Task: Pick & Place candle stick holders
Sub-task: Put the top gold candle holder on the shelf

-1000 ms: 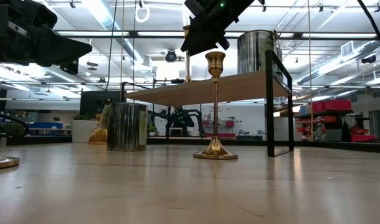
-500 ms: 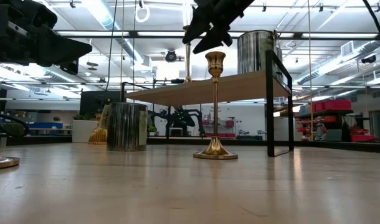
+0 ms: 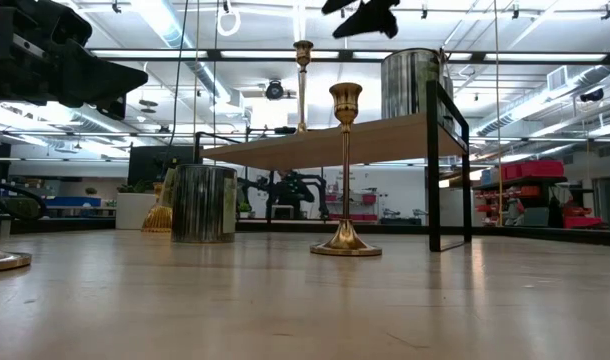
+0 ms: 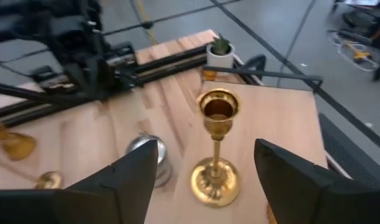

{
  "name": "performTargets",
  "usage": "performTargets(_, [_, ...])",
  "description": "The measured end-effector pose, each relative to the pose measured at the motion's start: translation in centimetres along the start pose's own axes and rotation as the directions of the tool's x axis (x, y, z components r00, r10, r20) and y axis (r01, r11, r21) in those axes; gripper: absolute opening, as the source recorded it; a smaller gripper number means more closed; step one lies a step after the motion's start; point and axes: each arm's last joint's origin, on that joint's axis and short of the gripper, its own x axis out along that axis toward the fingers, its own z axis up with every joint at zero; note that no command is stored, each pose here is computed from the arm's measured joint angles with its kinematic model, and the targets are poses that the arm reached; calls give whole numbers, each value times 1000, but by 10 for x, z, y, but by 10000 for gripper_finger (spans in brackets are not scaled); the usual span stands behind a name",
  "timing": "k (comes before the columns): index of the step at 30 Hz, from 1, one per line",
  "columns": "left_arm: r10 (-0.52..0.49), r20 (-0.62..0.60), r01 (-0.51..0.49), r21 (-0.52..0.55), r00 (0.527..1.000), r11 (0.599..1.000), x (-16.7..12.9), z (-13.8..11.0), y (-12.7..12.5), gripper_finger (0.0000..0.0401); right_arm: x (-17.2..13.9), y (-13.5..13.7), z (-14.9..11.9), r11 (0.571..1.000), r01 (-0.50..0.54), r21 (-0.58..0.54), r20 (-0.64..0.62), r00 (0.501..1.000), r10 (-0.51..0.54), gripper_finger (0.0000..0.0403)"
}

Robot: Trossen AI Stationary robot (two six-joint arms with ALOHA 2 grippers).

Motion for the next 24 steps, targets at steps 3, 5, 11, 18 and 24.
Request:
performTargets(3, [0, 0, 0, 0, 1000, 1000, 0, 0, 0, 12, -15, 1, 4, 999, -34, 2, 27, 999, 34, 260])
performTargets(5, [0, 0, 0, 0, 1000, 1000, 0, 0, 0, 12, -23, 1, 6, 999, -43, 1, 44, 998, 43, 258])
performTargets(11, [0, 0, 0, 0, 1000, 1000, 0, 0, 0, 12, -41, 4, 4, 998, -57, -8, 40, 998, 57, 248])
performTargets(18, [0, 0, 0, 0, 1000, 1000, 0, 0, 0, 12, -52, 17, -1, 992, -118, -39, 1, 993, 118, 238])
performTargets(24, [1, 0, -1, 0, 1000, 1000, 0, 0, 0, 12, -50, 33, -6, 960, -266, -87, -46, 964, 263, 235])
